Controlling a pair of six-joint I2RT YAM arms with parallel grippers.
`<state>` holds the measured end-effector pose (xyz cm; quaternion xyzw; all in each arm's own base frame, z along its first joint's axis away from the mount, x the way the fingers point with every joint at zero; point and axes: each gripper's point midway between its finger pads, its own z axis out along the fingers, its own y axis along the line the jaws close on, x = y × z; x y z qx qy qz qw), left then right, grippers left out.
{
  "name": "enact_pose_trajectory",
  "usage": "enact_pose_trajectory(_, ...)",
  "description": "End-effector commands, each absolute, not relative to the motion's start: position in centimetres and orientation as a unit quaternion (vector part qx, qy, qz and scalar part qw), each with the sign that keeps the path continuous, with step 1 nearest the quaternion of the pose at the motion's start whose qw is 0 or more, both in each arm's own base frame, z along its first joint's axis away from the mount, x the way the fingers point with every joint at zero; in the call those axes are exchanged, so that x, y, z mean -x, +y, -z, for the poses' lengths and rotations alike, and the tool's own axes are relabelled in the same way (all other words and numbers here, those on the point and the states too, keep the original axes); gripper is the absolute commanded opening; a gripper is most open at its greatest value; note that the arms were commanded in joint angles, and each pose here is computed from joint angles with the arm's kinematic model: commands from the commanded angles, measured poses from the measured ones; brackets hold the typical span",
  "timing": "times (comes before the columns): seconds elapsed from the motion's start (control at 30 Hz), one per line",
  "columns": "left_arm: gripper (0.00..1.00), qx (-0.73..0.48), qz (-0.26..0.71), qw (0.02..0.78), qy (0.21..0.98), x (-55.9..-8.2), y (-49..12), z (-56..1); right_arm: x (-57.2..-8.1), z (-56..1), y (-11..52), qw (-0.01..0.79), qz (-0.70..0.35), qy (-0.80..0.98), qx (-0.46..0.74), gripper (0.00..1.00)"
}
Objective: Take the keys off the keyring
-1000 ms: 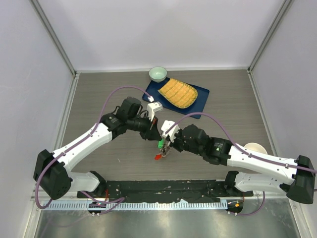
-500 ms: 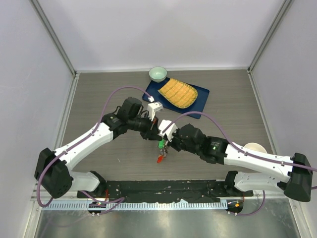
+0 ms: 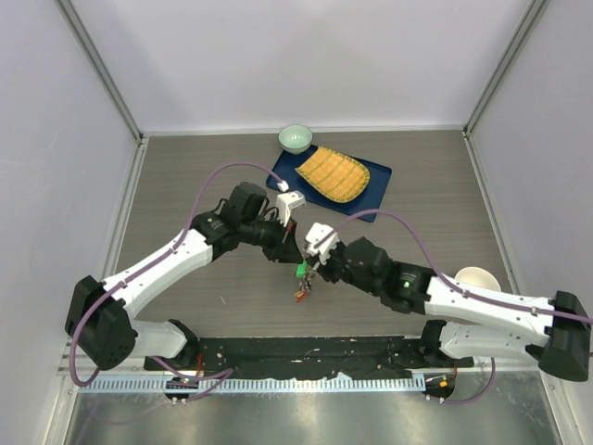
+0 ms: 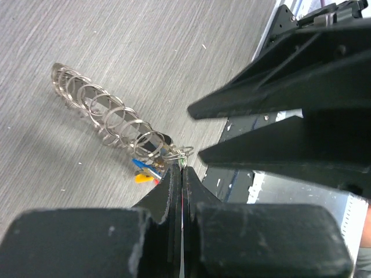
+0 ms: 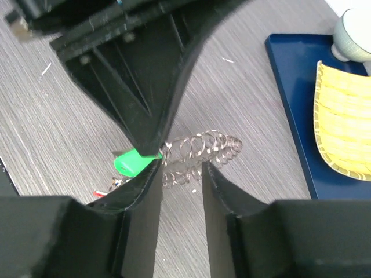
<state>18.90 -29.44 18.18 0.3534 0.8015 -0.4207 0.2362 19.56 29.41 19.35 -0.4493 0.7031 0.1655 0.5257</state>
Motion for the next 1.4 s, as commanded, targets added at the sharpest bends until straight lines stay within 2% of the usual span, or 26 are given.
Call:
enact_pose_trajectory(0.0,0.00,-0.354,0.456,0.264,0.773,-18.8,-29.7,-21.5,-19.3,-24.0,28.2,0.638,-0.242,0.644,0.345,0.41)
enact_pose_trajectory(0.03,0.00,-0.353,0.462,0.265,0.769,-18.8,-29.7,-21.9,-19.2,-25.5,27.9,0.664,-0.263,0.621,0.321,0.41)
enact_pose_trajectory(0.17,0.00,-0.350,0.478,0.267,0.760,-19.0,-29.8,-23.2,-19.1,-24.9,25.3,0.701,-0.284,0.594,0.274,0.44)
enact_pose_trajectory(0.4,0.00,-0.365,0.496,0.253,0.746,-18.4,-30.0,-23.1,-18.0,-24.0,22.9,0.758,-0.351,0.494,0.242,0.41)
enact_pose_trajectory(0.43,0.00,-0.365,0.498,0.253,0.745,-18.3,-30.0,-23.0,-17.4,-25.2,22.7,0.772,-0.365,0.463,0.240,0.41)
enact_pose_trajectory(0.77,0.00,-0.369,0.517,0.256,0.729,-18.1,-30.5,-24.1,-15.2,-23.1,26.9,0.719,-0.417,0.430,0.354,0.41)
enact_pose_trajectory(1.37,0.00,-0.366,0.522,0.256,0.727,-18.1,-30.6,-24.2,-16.5,-22.9,27.7,0.716,-0.399,0.449,0.356,0.33)
